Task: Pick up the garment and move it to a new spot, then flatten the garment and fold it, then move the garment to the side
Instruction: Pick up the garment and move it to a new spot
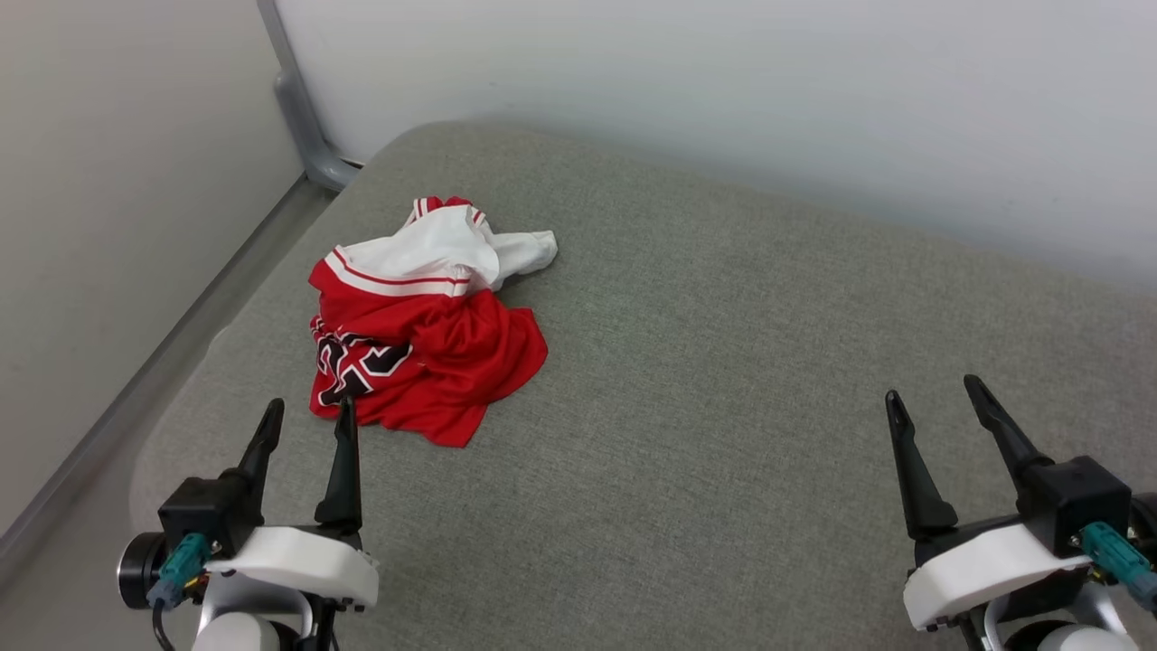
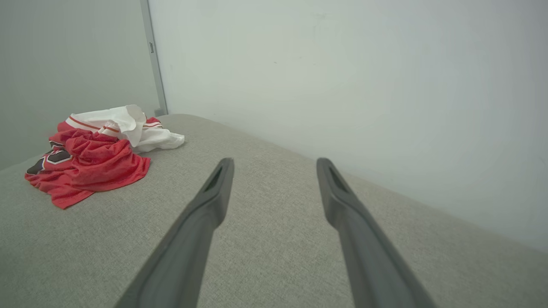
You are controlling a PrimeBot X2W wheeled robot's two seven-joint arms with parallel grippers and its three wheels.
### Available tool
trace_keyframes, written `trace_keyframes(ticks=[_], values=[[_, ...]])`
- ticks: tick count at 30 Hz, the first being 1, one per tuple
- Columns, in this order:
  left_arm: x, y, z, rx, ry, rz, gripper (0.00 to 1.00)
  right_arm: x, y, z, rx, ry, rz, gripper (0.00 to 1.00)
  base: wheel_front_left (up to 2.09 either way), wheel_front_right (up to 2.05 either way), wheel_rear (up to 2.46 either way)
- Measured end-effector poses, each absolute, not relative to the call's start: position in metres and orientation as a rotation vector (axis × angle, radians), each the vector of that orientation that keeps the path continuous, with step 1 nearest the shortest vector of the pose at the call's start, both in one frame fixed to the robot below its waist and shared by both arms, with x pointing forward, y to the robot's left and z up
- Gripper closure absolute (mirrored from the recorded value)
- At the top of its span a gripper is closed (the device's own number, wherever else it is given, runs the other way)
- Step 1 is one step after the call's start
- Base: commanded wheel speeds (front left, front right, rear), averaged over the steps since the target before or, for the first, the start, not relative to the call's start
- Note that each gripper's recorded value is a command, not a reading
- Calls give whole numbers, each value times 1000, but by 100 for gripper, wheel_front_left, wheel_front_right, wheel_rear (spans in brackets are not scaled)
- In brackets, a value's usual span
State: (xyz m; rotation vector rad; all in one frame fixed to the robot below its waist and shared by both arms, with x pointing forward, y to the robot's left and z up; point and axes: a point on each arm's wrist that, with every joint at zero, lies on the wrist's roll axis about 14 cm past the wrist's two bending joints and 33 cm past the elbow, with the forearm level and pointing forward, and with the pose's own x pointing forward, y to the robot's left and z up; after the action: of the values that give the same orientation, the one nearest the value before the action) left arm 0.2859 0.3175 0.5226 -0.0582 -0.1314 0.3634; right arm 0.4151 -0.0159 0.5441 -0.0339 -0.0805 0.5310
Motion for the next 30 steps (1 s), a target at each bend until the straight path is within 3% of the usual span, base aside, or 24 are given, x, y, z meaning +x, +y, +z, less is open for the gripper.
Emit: trace_keyframes(ticks=[8,14,21,30], values=[[343,336,521,-78,-74,338,0,440,-22,531,-61,-50,501,0,0,0,0],[393,353,515,-68,67,285,0,455,-32,513,-72,-11,467,0,0,0,0],[434,363,468,-106,356,244,0,475,-41,490,-77,25,438,0,0,0,0],[431,366,380,-168,803,228,0,494,-56,452,-98,92,395,0,0,0,0]])
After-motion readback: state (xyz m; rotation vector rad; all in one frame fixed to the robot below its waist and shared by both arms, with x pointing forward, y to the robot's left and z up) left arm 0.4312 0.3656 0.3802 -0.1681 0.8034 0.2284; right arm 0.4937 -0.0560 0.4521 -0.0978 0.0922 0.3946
